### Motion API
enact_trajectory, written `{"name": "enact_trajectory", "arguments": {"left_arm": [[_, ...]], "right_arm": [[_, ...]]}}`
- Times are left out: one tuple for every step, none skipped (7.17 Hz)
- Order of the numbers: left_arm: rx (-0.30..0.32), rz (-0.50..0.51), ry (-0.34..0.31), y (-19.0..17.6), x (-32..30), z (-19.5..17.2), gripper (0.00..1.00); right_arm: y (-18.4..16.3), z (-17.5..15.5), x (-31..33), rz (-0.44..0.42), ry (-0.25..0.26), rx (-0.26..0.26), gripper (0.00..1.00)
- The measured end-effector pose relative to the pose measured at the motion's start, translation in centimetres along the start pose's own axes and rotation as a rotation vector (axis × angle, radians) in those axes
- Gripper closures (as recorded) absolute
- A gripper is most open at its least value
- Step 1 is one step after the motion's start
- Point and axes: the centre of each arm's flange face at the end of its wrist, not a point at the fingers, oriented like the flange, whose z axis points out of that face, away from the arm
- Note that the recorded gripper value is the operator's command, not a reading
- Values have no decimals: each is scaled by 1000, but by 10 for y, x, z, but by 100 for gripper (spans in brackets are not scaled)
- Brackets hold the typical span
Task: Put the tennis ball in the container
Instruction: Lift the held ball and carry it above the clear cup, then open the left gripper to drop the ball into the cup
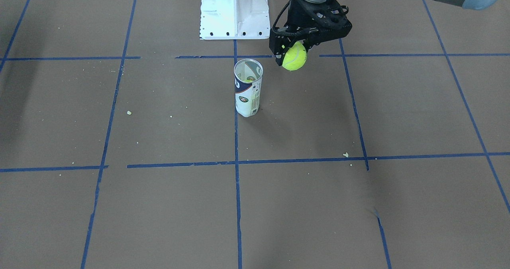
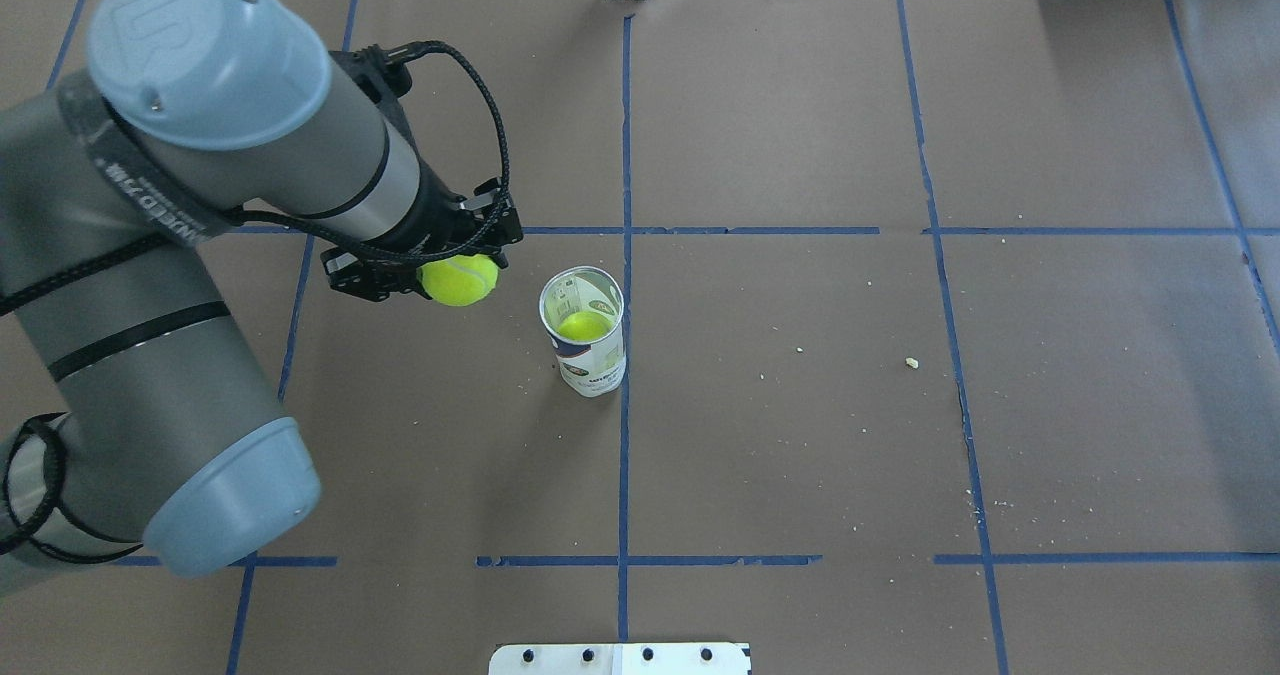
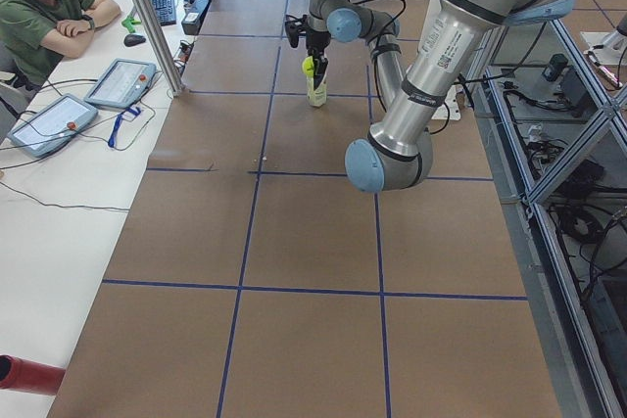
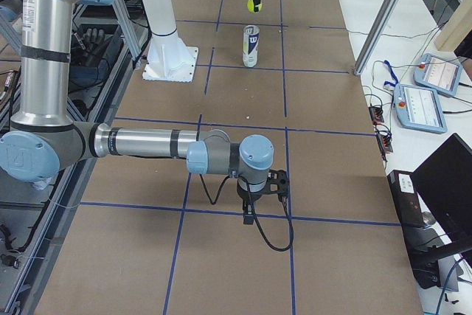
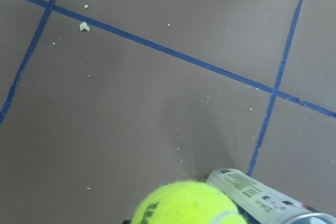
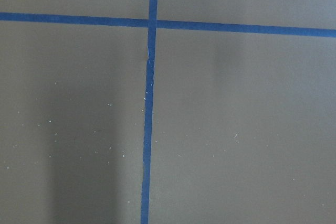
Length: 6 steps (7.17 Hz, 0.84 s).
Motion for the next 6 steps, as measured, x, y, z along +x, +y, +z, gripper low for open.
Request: {"name": "enact_trajectory", "arguments": {"left_arm": [[-6, -23, -12, 2, 23, 5, 100], [-10, -35, -27, 3, 47, 13, 100], [-18, -41, -41, 3, 71, 20, 100], [-30, -42, -56, 6, 89, 28, 100], [-41, -39, -66, 12, 96, 34, 100], [-48, -35, -71, 17, 97, 37, 94]], "right_arm": [[0, 0, 0, 0, 0, 0, 0], [0, 0, 0, 1, 0, -1, 0], [1, 0, 0, 1, 0, -1, 0], [0, 0, 0, 1, 0, -1, 0], [0, 0, 0, 0, 0, 0, 0], [0, 0, 0, 1, 0, -1, 0]]}}
